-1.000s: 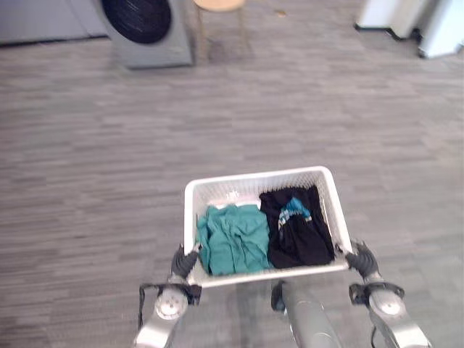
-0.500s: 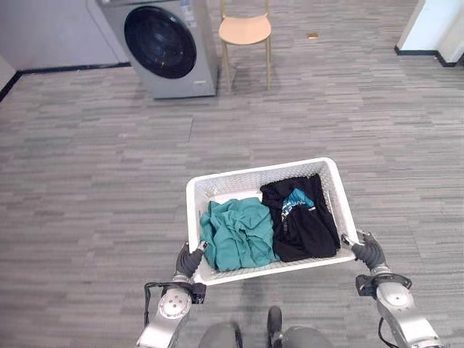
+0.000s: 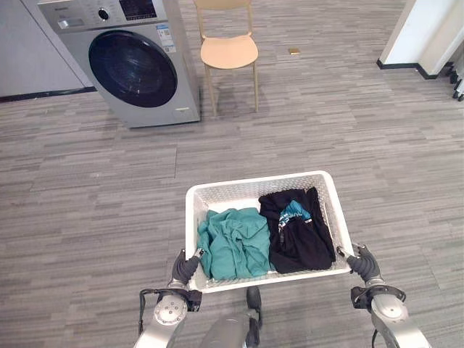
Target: Grab the laundry basket,head to the washer,open it,put in the laundry and shut it.
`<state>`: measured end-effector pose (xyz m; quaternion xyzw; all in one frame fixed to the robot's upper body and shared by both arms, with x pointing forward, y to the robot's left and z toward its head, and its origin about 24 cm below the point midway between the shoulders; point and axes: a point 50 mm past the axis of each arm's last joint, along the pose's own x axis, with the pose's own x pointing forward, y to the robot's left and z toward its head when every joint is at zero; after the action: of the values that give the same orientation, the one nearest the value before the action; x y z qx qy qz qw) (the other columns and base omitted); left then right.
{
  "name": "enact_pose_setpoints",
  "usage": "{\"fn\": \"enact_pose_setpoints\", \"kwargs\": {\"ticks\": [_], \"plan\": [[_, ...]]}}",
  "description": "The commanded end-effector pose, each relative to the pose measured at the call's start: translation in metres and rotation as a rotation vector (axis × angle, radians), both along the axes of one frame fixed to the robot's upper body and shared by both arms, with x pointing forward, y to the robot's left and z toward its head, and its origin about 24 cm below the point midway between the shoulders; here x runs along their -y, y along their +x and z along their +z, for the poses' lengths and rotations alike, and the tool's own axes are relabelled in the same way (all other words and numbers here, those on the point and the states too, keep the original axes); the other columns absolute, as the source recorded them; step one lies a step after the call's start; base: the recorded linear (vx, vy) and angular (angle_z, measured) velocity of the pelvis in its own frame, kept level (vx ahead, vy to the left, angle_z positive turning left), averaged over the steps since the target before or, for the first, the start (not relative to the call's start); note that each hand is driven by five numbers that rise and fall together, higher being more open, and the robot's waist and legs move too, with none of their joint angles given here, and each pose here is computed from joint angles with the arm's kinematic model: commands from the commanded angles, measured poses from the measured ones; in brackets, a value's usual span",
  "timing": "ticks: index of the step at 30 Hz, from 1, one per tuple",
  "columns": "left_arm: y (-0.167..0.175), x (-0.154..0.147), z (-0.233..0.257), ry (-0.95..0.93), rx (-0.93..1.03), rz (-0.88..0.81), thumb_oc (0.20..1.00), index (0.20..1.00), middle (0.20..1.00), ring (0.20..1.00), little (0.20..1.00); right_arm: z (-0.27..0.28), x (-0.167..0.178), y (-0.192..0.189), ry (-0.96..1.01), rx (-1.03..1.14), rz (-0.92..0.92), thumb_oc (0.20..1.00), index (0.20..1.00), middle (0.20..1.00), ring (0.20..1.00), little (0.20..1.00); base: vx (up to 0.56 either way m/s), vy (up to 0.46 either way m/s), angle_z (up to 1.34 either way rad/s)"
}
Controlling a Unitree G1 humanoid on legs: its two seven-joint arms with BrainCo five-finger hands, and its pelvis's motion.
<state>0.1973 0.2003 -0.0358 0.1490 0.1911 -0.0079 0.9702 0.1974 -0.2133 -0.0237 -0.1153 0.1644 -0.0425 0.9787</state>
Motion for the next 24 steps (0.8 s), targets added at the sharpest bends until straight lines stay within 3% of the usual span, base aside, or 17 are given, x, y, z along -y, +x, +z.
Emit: {"fn": "enact_pose_setpoints", "kwargs": {"ticks": [1,10,24], "plan": [[0.009,0.007,0.022,-0.011,0.137,-0.052,0.200,0.200,0.200,0.200,0.200,0.052,-0.027,0.032,0.132,0.311,0.109,0.200,0.200,0.200,0.200,0.200,0.23,0.147,0.14],[0.008,0.000,0.023,-0.011,0.144,-0.017,0.200,0.200,0.200,0.200,0.200,0.048,-0.024,0.031,0.159,0.290,0.084,0.200,0.200,0.200,0.200,0.200,0.33,0.031,0.18],[0.004,0.008,0.019,-0.071,0.136,0.001,0.200,0.200,0.200,0.200,0.200,0.046,-0.006,0.023,0.129,0.282,0.046,0.200,0.200,0.200,0.200,0.200,0.37,-0.144,0.40]]}}
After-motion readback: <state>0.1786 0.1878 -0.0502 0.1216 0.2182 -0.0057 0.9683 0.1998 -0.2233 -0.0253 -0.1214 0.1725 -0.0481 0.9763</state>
